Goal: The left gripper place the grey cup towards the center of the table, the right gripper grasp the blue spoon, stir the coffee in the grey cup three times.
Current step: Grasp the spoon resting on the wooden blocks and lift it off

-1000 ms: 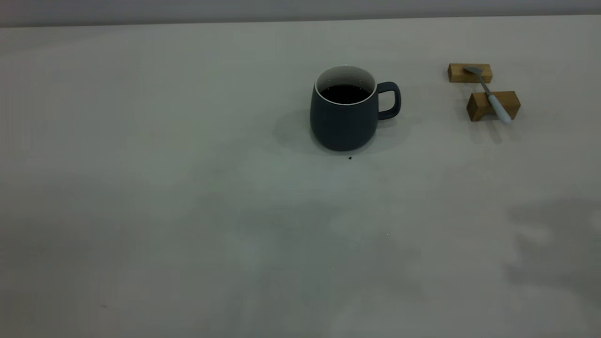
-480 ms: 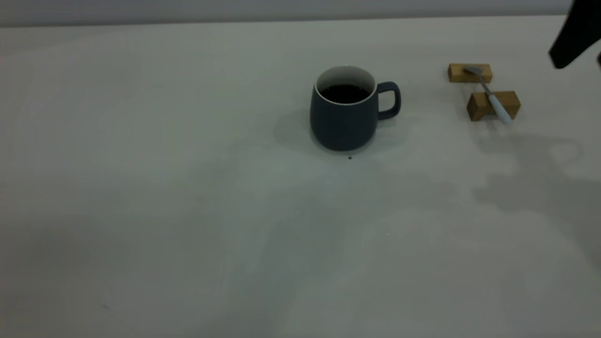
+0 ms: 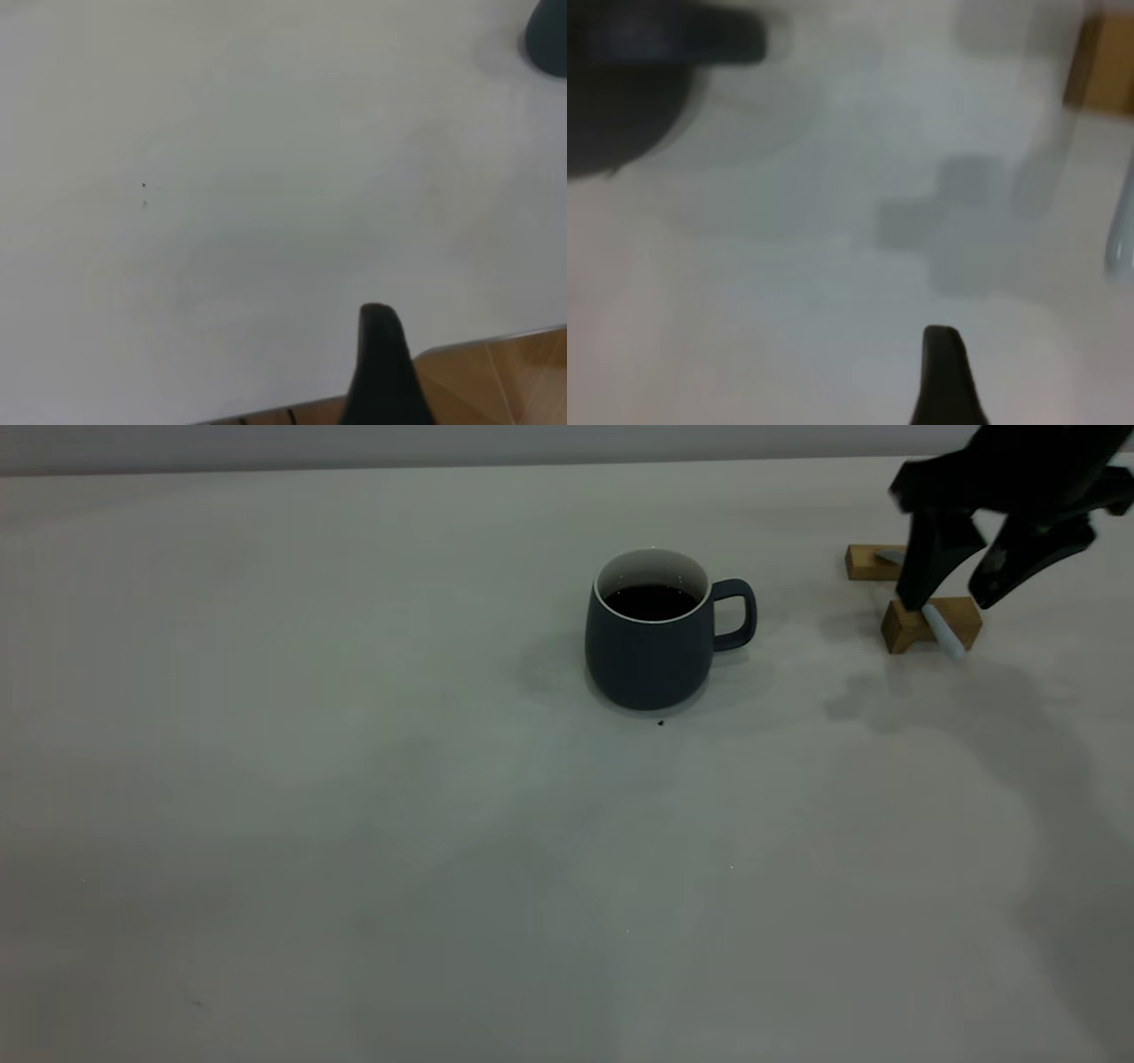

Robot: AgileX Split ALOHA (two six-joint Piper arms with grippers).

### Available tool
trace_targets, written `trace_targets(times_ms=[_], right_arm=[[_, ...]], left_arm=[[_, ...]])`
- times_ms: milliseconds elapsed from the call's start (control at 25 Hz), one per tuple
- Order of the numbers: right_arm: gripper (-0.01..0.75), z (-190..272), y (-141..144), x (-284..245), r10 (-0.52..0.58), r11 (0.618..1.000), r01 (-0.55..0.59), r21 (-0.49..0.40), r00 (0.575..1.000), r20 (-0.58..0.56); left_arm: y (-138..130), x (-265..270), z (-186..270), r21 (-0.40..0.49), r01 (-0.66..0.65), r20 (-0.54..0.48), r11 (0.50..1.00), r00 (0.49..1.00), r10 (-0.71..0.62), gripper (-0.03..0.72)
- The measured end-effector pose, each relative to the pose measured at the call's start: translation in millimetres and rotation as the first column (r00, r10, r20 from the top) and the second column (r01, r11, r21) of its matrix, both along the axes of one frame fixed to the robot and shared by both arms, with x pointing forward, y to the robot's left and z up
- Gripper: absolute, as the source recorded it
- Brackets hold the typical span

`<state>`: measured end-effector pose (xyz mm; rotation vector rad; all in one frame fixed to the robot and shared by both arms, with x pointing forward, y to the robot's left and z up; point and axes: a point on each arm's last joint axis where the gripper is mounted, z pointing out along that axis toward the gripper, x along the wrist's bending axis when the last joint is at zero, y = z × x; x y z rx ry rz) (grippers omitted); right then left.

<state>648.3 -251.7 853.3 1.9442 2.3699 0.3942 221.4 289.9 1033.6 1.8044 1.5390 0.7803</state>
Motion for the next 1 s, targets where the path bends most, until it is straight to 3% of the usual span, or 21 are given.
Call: trace_targets(times_ms=[200, 1000], right_arm=[[0.570, -24, -4, 22, 0.009, 0.997, -0.011, -0.074, 1.000, -0.029], [0.570, -68, -5, 24, -0.004, 0.997, -0.003, -0.080, 0.996, -0.085]], left_arm=[[0, 0, 0, 0.000, 0.000, 0.000, 1.000, 1.000, 0.000, 0.585], [0, 0, 0, 0.000, 0.000, 0.000, 1.000, 1.000, 0.000, 0.585]])
